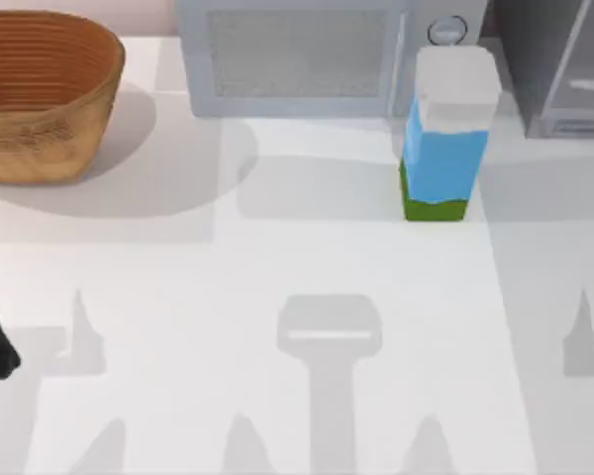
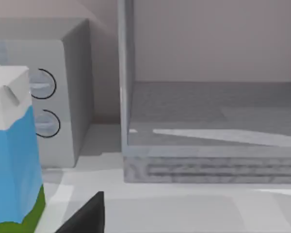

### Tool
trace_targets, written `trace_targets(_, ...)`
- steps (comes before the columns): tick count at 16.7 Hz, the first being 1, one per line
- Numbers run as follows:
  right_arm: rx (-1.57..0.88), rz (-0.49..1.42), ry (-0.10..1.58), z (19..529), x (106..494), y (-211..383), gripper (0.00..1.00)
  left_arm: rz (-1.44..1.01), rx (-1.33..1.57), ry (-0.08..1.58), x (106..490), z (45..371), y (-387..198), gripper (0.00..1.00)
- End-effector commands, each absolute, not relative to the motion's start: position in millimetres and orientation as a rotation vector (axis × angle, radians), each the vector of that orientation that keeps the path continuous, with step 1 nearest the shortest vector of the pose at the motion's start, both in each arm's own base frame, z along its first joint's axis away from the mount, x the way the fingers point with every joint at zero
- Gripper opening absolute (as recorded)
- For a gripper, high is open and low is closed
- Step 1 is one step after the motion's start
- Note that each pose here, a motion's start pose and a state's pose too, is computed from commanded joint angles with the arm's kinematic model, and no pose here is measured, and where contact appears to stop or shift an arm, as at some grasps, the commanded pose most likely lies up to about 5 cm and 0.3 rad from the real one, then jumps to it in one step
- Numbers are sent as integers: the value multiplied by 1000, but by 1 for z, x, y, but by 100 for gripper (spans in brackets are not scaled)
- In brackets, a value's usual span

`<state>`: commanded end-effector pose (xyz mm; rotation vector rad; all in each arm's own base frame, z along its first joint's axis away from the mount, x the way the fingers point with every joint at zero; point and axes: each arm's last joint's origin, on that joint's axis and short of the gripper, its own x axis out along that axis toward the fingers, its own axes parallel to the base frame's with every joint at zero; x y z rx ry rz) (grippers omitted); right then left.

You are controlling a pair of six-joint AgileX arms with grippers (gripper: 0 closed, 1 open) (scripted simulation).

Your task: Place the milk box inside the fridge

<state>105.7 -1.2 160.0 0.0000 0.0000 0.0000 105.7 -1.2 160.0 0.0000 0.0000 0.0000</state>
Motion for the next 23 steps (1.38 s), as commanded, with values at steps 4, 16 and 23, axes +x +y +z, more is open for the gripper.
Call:
trace_targets(4, 4, 6, -21, 168, 106, 0, 100, 0, 0, 0, 106, 160, -1, 100)
trace_targets(16, -2, 51, 129, 211, 212, 58, 100, 0, 0, 0, 106, 160, -1, 100)
trace_targets(23, -76, 20, 267, 139, 288, 128, 100, 0, 0, 0, 106, 160, -1, 100)
